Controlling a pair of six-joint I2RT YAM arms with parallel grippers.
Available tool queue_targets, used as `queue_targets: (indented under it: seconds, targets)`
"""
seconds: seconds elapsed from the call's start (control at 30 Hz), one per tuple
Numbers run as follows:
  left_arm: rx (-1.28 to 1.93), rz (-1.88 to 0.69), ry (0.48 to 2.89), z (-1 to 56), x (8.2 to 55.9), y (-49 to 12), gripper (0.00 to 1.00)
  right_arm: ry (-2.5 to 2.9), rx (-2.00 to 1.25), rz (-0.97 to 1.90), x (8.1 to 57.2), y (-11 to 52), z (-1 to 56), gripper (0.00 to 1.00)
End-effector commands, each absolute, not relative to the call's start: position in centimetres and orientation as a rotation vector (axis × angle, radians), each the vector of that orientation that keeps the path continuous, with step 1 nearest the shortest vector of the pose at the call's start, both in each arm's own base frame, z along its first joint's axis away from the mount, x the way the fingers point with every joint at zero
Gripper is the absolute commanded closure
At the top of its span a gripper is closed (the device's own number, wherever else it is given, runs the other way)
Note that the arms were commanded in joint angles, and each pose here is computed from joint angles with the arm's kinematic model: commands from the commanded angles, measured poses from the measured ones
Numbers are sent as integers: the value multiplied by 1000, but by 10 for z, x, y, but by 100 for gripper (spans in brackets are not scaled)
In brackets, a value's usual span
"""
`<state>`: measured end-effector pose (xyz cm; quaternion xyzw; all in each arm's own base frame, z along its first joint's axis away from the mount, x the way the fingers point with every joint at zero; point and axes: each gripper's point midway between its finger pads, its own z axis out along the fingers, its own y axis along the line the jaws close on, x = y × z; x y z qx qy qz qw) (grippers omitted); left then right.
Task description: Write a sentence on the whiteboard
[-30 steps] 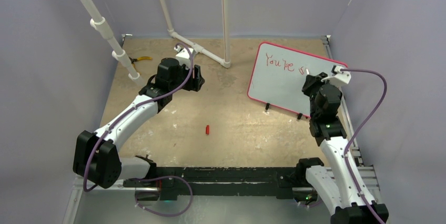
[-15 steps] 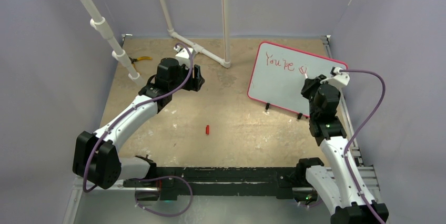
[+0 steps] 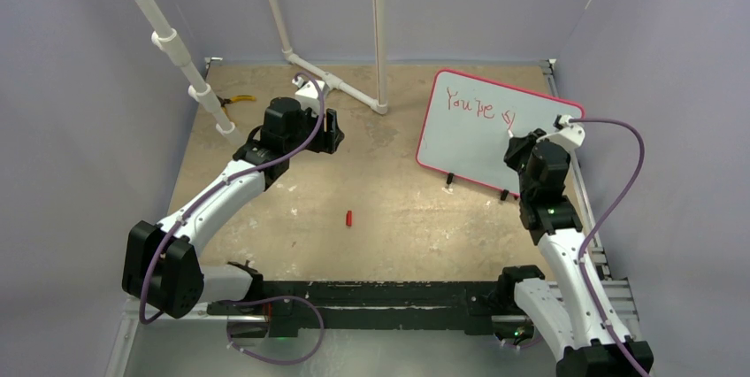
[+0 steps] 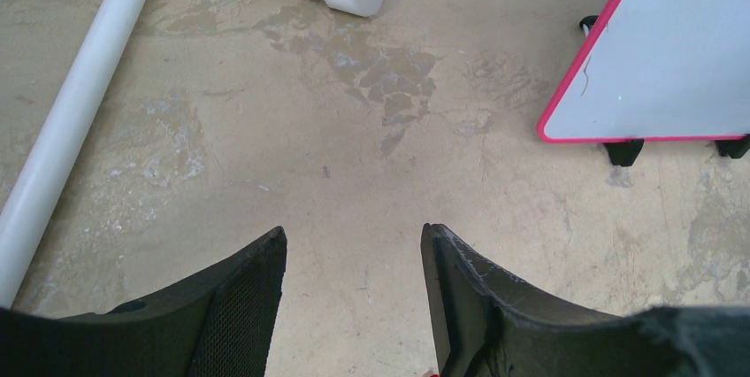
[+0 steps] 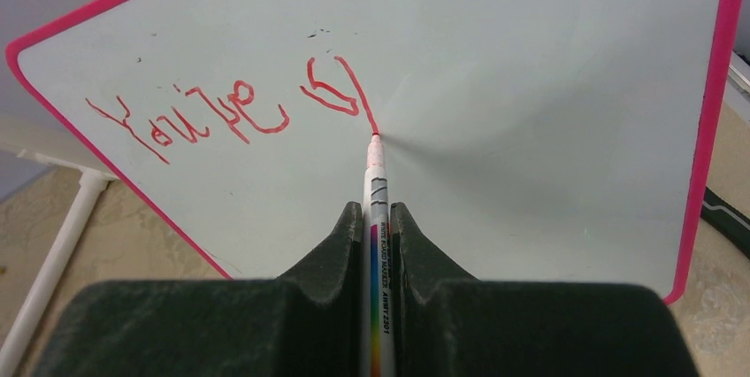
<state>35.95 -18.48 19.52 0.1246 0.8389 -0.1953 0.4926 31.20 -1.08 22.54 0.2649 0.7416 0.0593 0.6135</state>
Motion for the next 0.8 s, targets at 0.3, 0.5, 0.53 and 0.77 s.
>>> queue_targets:
  seconds: [0.3, 0.5, 0.53, 0.77]
  targets:
    - [286, -500, 1973, 211, 361, -185, 43, 1560, 552, 144, 313, -15, 286, 100]
    - [286, -495, 1975, 210, 361, -185, 43, 1536, 550, 130, 319, -17, 291, 100]
    - [286, -495, 1974, 211, 361, -185, 43, 1517, 546, 133, 321, -17, 296, 100]
    - [285, -491, 1975, 210, 362, -184, 43, 1504, 555, 119, 324, -20, 297, 100]
